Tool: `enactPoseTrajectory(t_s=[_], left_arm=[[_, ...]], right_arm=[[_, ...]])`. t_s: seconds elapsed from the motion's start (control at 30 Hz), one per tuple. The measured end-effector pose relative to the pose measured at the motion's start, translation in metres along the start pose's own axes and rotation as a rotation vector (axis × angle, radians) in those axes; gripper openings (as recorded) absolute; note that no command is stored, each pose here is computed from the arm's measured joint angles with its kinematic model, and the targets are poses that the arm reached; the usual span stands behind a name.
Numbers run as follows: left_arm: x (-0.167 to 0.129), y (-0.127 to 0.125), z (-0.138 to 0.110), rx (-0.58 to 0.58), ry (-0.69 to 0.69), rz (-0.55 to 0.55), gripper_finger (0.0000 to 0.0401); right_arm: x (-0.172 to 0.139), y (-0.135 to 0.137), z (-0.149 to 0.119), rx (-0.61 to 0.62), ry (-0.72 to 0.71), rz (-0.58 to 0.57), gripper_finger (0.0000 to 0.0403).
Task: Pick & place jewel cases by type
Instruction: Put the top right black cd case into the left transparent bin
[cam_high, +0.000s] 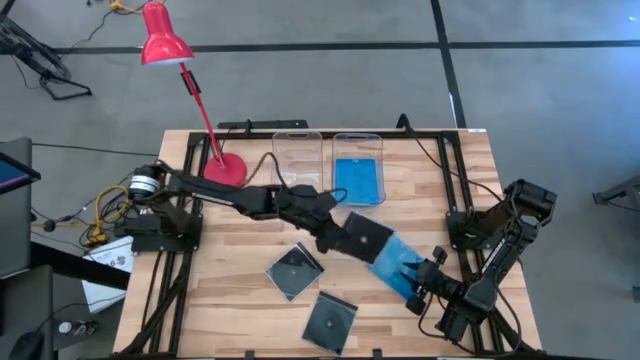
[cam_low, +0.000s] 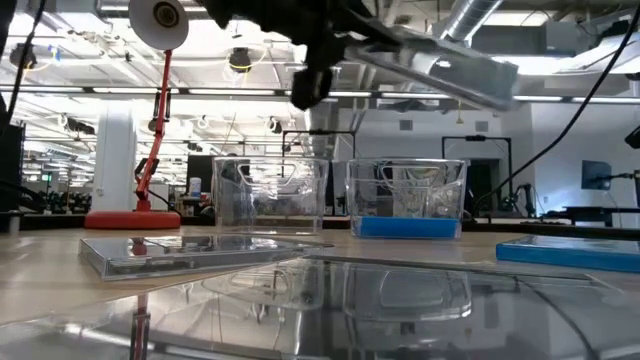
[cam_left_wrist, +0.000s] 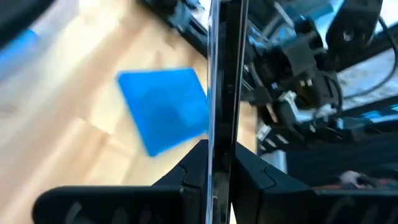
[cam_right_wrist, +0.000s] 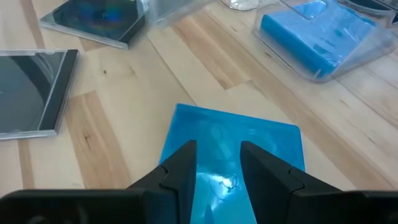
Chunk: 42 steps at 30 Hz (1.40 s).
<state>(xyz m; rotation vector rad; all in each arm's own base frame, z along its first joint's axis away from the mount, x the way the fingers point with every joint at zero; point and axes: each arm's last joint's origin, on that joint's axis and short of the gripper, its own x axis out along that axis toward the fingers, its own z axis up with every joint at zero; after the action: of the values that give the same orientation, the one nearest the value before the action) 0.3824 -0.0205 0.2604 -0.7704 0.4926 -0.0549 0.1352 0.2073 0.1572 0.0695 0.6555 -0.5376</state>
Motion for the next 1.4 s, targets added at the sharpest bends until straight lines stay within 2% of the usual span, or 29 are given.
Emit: enactPoseTrajectory(t_s=[0.3,0.5,0.6,1.03,1.27,1.4], left_arm=[[-0.062,-0.001,0.026,0.060,-0.111,0.222,0.0036],[-0.101,0.010,0.038,0.063,-0.171,0.434,0.0036],[-0.114,0.018,0.044,0.053,-0.204,0.503,0.0036],[-0.140,0.061,0.065,-0.029,-0.228,0.695,0.0036],[-0.148,0.086,0.066,-0.158,-0.193,0.799,0.0036],[-0.147,0.094,0.066,-0.223,-0.182,0.804,0.0036]], right_arm=[[0.000,0.000,0.000,0.001,0.000,0.001,0.0118],[0.000,0.000,0.000,0.003,0.000,0.003,0.0118],[0.000,0.000,0.000,0.003,0.000,0.004,0.0118],[0.000,0.001,0.000,0.008,0.000,0.007,0.0118],[0.000,0.001,0.000,0.008,0.000,0.007,0.0118],[0.000,0.001,0.000,0.007,0.000,0.007,0.0118]])
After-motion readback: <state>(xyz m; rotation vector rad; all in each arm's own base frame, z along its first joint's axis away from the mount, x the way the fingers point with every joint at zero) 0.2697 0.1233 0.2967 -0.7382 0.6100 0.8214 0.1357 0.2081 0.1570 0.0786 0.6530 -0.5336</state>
